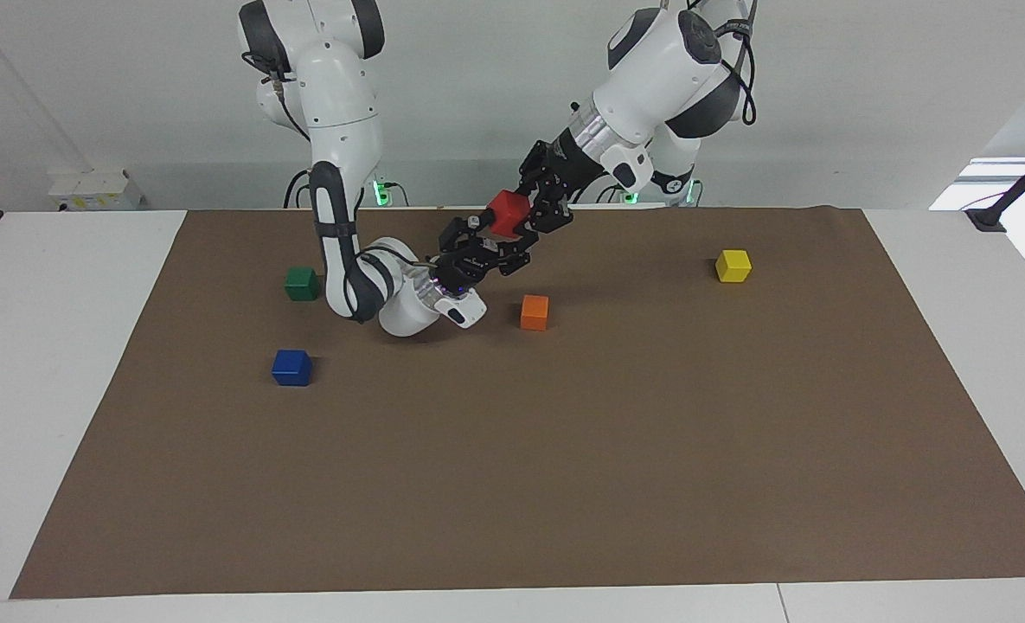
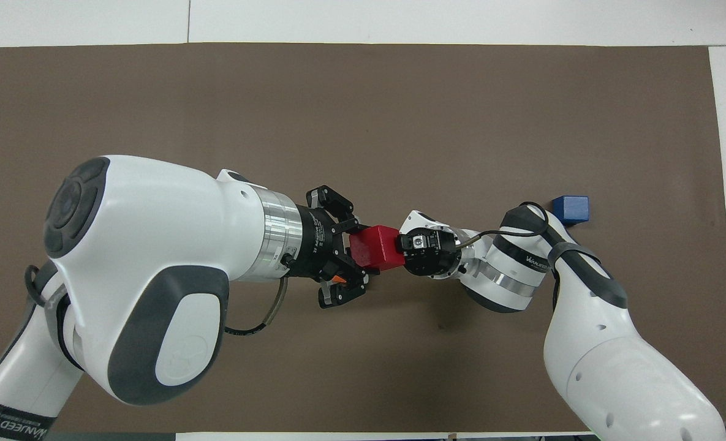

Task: Transfer red block to right arm and stack on blue block
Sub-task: 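Carry the red cube toward the right gripper, which grasps it, then open the left gripper and pull it back while the right gripper holds the cube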

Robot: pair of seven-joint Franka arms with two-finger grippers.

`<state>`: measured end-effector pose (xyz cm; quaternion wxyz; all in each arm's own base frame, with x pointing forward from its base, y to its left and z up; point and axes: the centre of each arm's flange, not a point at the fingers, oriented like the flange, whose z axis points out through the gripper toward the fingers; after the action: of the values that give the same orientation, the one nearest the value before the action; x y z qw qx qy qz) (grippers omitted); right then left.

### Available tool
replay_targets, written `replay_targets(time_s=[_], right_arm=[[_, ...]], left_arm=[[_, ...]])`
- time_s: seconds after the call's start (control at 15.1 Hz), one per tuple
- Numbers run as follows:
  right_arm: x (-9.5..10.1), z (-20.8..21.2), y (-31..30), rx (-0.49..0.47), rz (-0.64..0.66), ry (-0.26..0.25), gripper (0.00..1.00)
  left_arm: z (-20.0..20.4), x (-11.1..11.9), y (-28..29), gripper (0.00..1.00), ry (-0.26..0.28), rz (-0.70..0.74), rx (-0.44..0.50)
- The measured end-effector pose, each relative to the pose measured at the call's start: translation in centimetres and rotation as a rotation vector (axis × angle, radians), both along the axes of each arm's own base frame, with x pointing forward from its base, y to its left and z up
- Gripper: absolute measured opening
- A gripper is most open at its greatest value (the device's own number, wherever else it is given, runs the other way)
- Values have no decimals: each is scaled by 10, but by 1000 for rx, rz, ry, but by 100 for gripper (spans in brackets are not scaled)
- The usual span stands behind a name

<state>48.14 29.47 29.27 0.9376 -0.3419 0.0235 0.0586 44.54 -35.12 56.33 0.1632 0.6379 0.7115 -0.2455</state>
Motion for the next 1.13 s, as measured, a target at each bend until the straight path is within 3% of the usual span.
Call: replay_targets(time_s=[0.2, 0.27, 0.73, 0.8, 1.06, 1.13], right_arm=[[-2, -3, 2, 0, 1, 5, 74], [-1, -3, 2, 0, 2, 6, 60], [-1, -2, 1, 1, 2, 5, 59], [0, -2, 2, -2, 0, 5, 59], [2, -2, 1, -8, -5, 5, 59], [2, -2, 1, -8, -5, 5, 59]], left_arm=[[-8, -2, 7, 54, 3, 11, 10], [-10, -2, 9, 54, -1, 11, 11], [-9, -3, 9, 54, -14, 4, 7], [-9, -3, 9, 59, -14, 4, 7], [-2, 2, 17, 100, -40, 1, -1], [1, 5, 25, 100, -56, -4, -4]])
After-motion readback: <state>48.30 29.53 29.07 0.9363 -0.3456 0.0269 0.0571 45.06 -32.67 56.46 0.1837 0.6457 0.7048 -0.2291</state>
